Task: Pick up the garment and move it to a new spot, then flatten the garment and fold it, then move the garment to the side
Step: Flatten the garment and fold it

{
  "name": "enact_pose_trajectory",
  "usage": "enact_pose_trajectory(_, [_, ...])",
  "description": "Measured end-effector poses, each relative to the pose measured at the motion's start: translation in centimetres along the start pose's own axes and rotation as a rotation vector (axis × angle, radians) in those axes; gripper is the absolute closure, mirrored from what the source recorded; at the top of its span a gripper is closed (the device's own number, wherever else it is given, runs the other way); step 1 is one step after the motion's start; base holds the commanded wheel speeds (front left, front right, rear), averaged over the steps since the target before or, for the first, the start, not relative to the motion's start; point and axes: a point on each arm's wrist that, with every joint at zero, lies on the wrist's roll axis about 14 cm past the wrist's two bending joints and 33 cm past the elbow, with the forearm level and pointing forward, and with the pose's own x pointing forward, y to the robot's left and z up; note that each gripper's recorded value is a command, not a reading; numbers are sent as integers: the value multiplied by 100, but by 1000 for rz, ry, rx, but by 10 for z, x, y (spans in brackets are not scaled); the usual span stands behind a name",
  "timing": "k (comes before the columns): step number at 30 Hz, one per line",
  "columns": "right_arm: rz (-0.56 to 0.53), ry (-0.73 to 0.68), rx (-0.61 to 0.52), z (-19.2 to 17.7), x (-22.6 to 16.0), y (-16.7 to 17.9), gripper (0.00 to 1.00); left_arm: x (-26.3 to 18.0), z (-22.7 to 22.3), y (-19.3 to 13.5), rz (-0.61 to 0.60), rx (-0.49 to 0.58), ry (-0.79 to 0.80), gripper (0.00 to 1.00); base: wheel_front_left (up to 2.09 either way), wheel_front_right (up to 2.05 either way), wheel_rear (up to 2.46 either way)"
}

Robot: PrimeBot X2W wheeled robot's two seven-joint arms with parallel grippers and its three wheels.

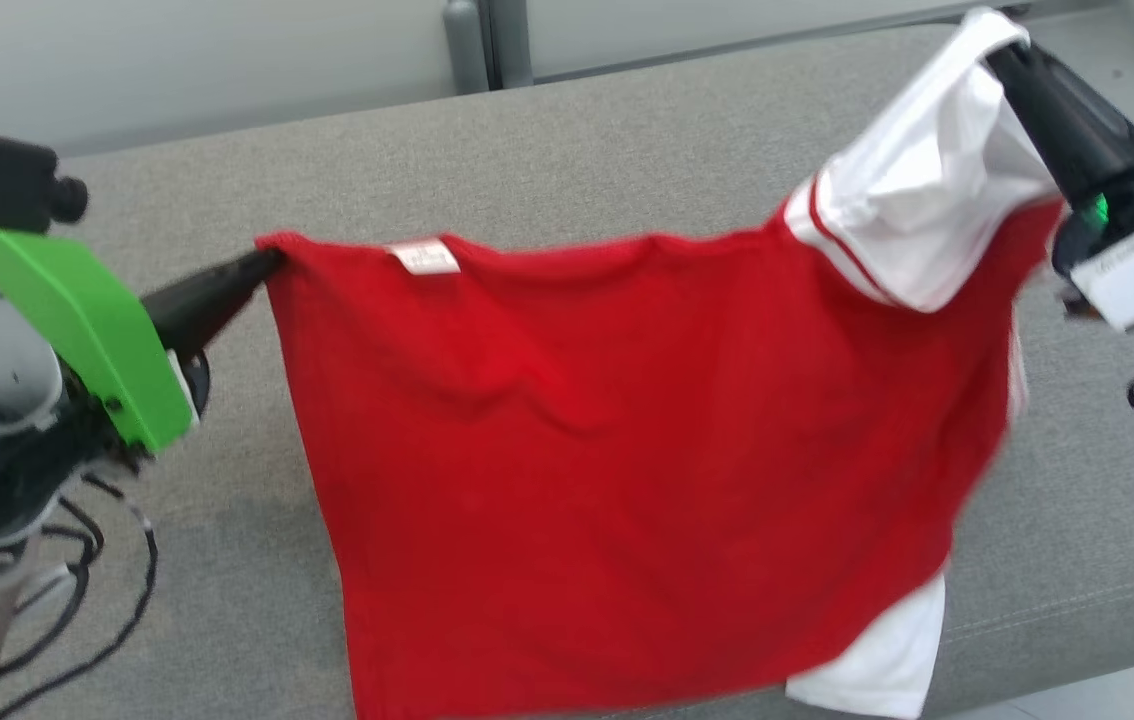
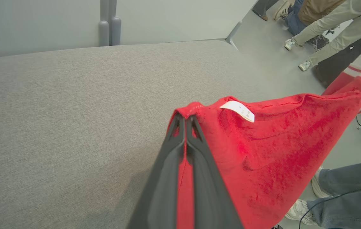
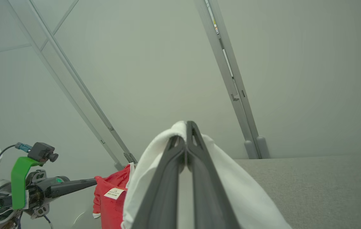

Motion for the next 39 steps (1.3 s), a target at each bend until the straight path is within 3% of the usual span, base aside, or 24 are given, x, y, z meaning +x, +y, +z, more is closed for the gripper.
enact_pose_trajectory(2, [-13,-84,39,23,31,0,100,10,28,12,42,33,-70,100,0,0,0])
enact_pose_trajectory(4, [-38,-211,-11,66,58,0,100,16,77,3,23,57,-222,100,0,0,0])
enact_pose_trajectory(5, [-38,-211,-11,66,58,0,100,16,77,3,23,57,-222,100,0,0,0])
enact_pose_trajectory(10, [-63,-603,-233,194,86,15,100,-11,209,-36,-5,213,-726,100,0,0,0])
enact_pose_trajectory(13, [-60,-667,-357,215,104,22,100,-17,233,-38,-2,292,-838,100,0,0,0])
enact_pose_trajectory(16, [-53,-529,-346,162,147,10,100,9,212,-6,36,309,-779,100,0,0,0])
enact_pose_trajectory(19, [-80,-296,-257,55,177,-21,100,47,149,44,89,275,-633,100,0,0,0])
enact_pose_trajectory(23, [-211,1,-173,-83,153,-88,100,81,31,110,188,142,-417,100,0,0,0])
enact_pose_trajectory(26, [-245,96,-72,-148,136,-99,100,81,-8,150,279,94,-376,100,0,0,0])
enact_pose_trajectory(29, [-238,86,0,-171,137,-99,100,83,-22,176,318,88,-373,100,0,0,0])
enact_pose_trajectory(32, [-254,60,0,-182,128,-116,100,92,-46,195,351,57,-360,100,0,0,0])
enact_pose_trajectory(36, [-277,97,-36,-201,106,-136,100,94,-62,216,400,26,-372,100,0,0,0])
enact_pose_trajectory(39, [-285,133,-102,-204,88,-148,100,96,-66,214,398,16,-386,100,0,0,0])
